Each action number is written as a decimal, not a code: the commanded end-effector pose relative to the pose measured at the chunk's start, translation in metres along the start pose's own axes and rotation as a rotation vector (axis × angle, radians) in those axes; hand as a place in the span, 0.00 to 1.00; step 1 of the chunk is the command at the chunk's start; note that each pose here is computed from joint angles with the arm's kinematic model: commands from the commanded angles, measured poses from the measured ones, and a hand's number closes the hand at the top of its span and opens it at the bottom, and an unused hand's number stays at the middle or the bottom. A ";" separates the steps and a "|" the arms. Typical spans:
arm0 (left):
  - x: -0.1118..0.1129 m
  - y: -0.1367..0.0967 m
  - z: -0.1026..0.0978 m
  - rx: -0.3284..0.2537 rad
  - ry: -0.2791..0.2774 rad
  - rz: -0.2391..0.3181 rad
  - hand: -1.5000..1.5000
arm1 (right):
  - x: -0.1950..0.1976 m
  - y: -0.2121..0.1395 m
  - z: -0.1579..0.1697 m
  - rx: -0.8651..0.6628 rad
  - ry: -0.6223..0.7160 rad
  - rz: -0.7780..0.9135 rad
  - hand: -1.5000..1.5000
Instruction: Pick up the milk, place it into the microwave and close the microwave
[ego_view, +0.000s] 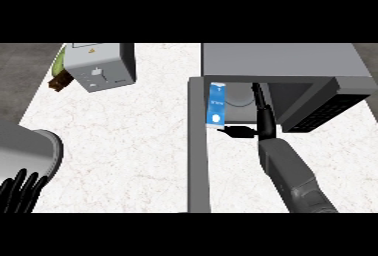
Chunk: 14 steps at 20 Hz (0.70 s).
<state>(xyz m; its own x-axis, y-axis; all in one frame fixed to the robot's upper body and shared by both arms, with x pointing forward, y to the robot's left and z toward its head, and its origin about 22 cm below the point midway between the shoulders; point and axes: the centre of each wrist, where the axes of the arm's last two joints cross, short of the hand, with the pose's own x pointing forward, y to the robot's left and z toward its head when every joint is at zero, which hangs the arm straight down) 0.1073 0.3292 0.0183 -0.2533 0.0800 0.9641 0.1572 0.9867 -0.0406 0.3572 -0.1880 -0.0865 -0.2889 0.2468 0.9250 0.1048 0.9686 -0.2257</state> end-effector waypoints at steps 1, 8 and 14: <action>0.007 -0.008 -0.006 -0.053 0.001 0.039 0.00 | -0.012 -0.005 0.023 0.074 -0.014 -0.154 0.00; 0.010 -0.040 -0.011 -0.170 0.015 0.062 0.00 | -0.020 0.000 0.062 0.093 -0.032 -0.247 0.00; -0.003 -0.053 -0.039 -0.269 0.038 -0.005 1.00 | -0.030 -0.044 0.115 0.054 -0.042 -0.273 0.00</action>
<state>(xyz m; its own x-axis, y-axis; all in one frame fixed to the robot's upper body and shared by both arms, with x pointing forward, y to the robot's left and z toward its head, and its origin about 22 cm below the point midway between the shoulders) 0.1293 0.2840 0.0245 -0.2193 0.0906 0.9715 0.3608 0.9326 -0.0055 0.2840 -0.2080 -0.1298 -0.3156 0.0375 0.9482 -0.0199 0.9987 -0.0461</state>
